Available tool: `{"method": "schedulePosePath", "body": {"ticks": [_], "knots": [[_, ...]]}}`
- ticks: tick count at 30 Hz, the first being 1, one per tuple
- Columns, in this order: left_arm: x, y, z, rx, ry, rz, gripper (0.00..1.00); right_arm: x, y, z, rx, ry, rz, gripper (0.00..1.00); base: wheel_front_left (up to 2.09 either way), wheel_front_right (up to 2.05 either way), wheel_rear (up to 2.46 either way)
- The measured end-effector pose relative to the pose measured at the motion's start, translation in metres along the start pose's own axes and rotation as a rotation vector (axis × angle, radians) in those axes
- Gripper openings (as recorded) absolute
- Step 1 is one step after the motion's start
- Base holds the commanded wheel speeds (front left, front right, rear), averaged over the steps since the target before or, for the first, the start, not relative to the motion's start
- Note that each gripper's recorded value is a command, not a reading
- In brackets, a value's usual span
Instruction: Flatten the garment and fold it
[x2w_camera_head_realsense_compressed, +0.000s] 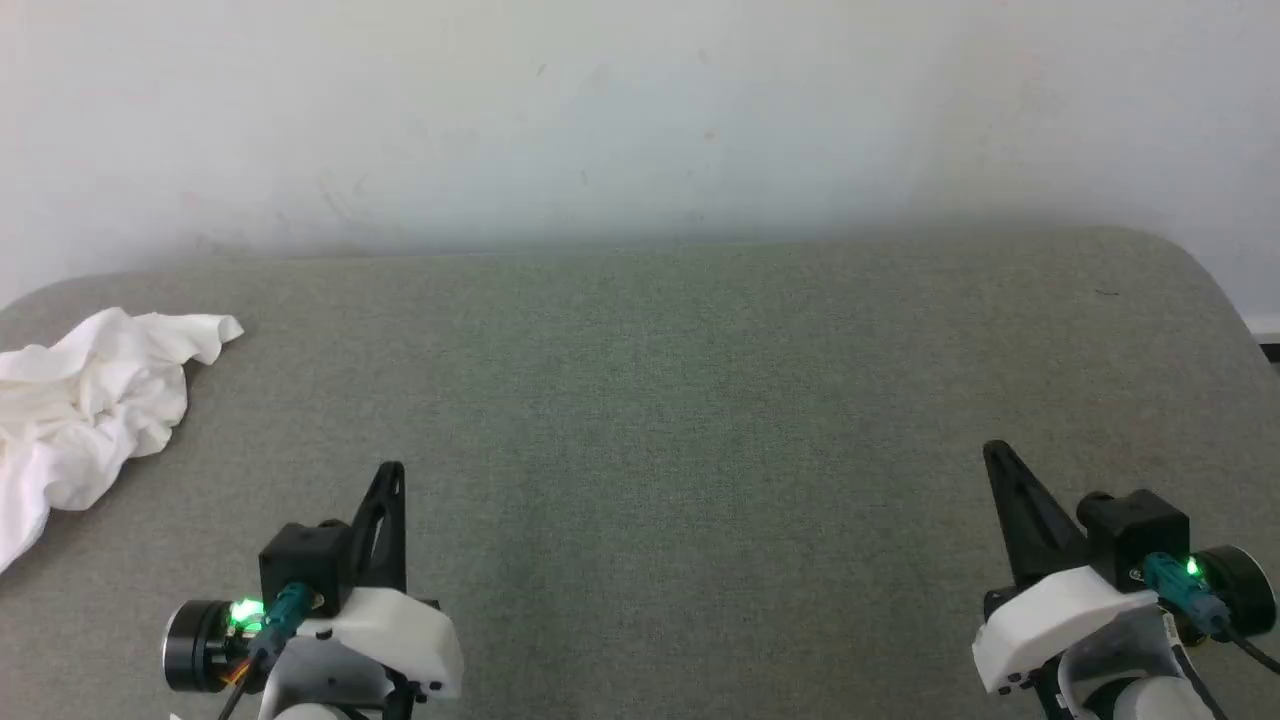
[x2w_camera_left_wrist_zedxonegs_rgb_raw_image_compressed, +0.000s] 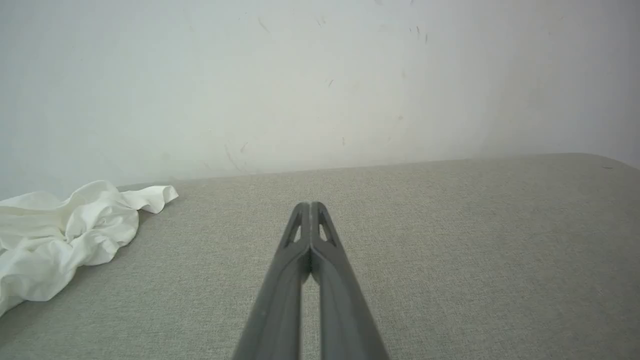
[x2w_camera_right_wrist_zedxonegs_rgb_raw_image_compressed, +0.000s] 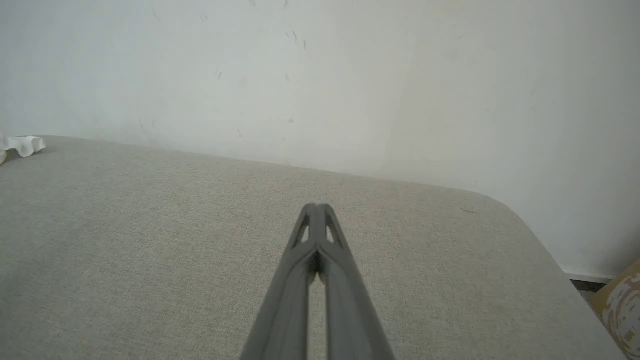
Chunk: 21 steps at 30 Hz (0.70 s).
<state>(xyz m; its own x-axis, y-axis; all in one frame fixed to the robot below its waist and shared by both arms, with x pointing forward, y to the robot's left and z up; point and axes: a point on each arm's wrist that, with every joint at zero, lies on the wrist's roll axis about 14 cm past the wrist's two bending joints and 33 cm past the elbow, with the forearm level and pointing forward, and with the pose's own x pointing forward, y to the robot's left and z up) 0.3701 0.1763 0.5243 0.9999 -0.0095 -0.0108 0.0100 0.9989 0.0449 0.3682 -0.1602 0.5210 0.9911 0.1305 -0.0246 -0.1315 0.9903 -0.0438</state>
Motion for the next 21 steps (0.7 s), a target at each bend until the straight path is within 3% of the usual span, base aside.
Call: {"method": "schedulePosePath", "body": {"ticks": [21], "knots": [[0.0000,0.0000,0.0000,0.000,0.000,0.000,0.00,0.0000,0.0000,0.0000,0.000,0.000,0.000,0.00,0.00,0.00,0.00]]}}
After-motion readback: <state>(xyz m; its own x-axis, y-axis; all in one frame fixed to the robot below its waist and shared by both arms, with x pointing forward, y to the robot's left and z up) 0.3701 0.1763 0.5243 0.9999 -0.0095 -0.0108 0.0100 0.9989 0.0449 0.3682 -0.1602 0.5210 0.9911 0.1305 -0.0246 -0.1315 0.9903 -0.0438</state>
